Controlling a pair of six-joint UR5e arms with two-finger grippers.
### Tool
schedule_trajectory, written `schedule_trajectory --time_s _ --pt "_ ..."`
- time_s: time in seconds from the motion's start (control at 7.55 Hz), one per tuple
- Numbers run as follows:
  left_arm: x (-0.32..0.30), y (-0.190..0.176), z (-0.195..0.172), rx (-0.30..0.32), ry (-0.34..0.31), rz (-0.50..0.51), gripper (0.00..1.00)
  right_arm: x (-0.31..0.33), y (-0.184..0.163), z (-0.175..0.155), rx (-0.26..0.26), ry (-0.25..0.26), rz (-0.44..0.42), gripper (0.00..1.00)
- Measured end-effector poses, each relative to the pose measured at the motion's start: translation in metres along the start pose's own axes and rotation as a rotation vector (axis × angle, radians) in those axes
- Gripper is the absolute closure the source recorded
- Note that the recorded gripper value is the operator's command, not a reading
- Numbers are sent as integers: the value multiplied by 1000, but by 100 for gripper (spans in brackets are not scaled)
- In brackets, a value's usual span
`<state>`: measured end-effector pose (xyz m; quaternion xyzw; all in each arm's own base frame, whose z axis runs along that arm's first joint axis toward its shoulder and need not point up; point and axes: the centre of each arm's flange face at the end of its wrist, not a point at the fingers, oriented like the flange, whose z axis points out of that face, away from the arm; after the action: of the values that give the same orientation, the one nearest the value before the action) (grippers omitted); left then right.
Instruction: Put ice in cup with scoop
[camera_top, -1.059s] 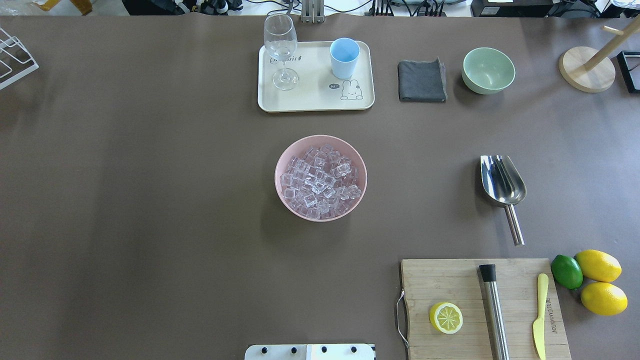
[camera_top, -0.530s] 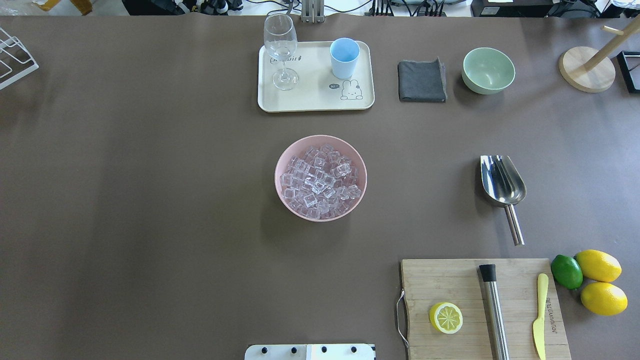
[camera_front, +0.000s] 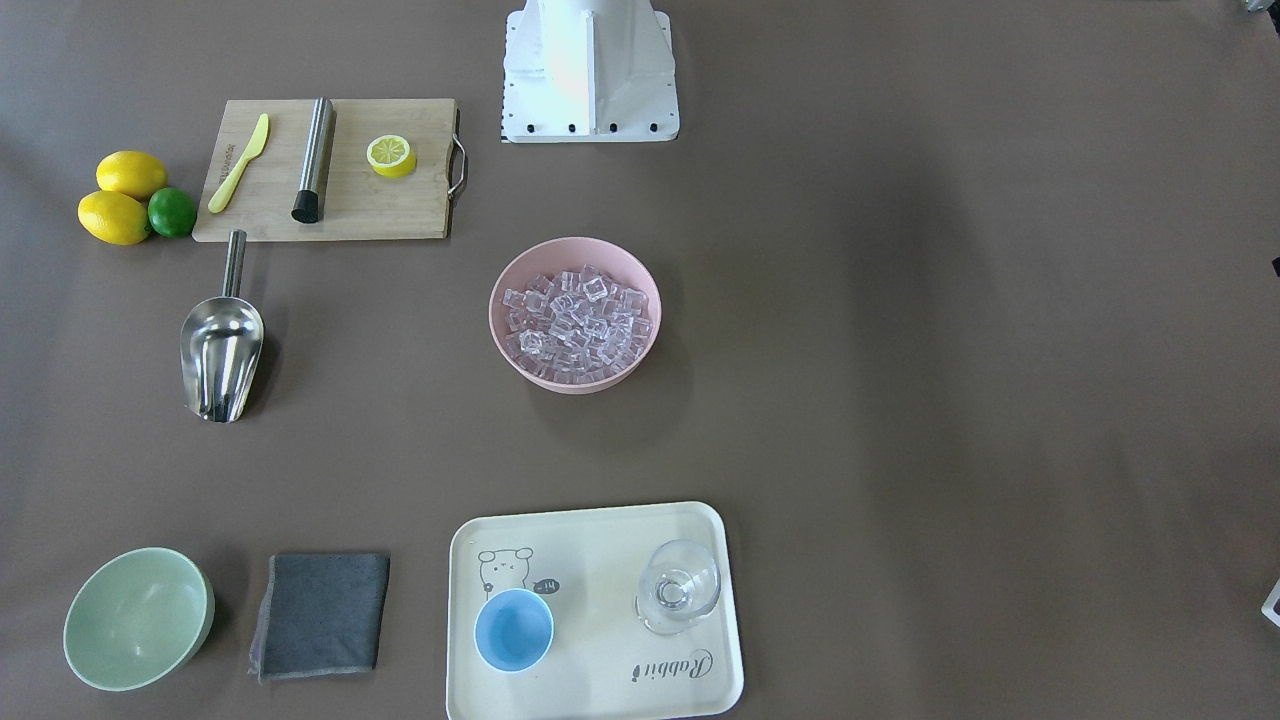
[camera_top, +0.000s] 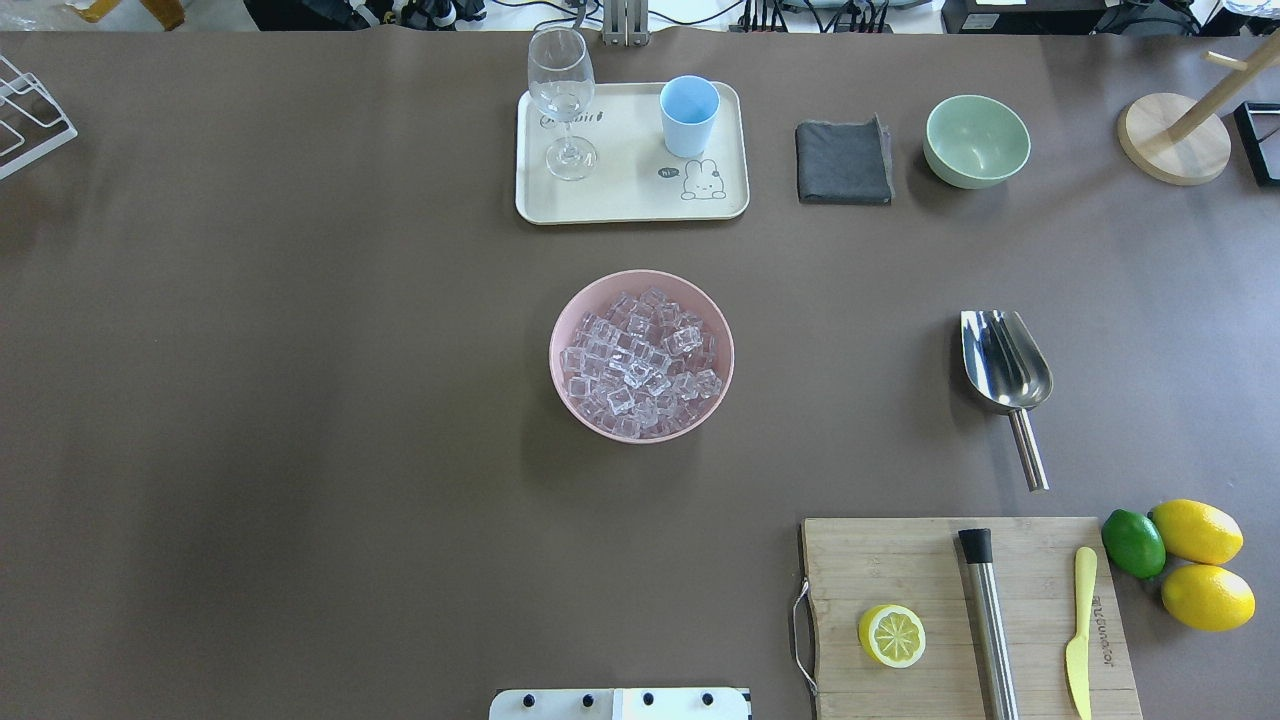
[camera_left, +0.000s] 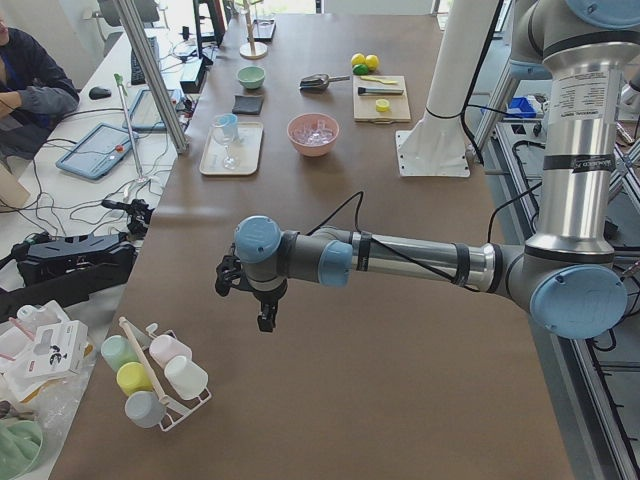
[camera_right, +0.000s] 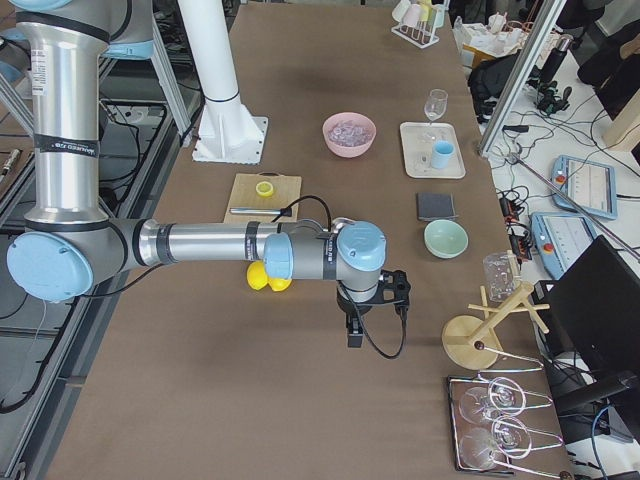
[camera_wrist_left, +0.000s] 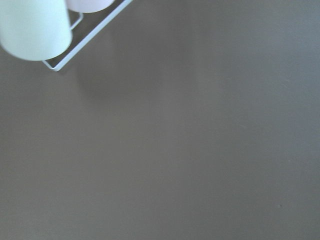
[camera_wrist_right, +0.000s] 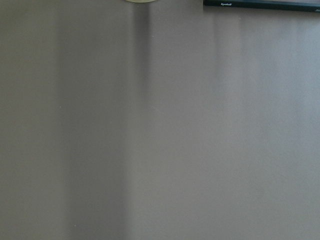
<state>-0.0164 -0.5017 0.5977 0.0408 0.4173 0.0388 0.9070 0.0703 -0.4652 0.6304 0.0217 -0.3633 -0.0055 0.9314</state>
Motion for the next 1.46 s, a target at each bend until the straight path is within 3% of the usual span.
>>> schedule_trajectory --time_s 0.26,0.66,1.19,1.46 --pt "75 -17 8 12 27 174 2 -23 -8 -3 7 -5 -33 0" --pt "199 -48 34 40 99 459 2 -129 -24 3 -13 -43 33 0" --pt "348 -34 105 16 243 779 2 -260 -1 23 -39 -128 63 0" --pt "392 -30 133 107 250 917 2 -320 27 64 -52 -147 58 0"
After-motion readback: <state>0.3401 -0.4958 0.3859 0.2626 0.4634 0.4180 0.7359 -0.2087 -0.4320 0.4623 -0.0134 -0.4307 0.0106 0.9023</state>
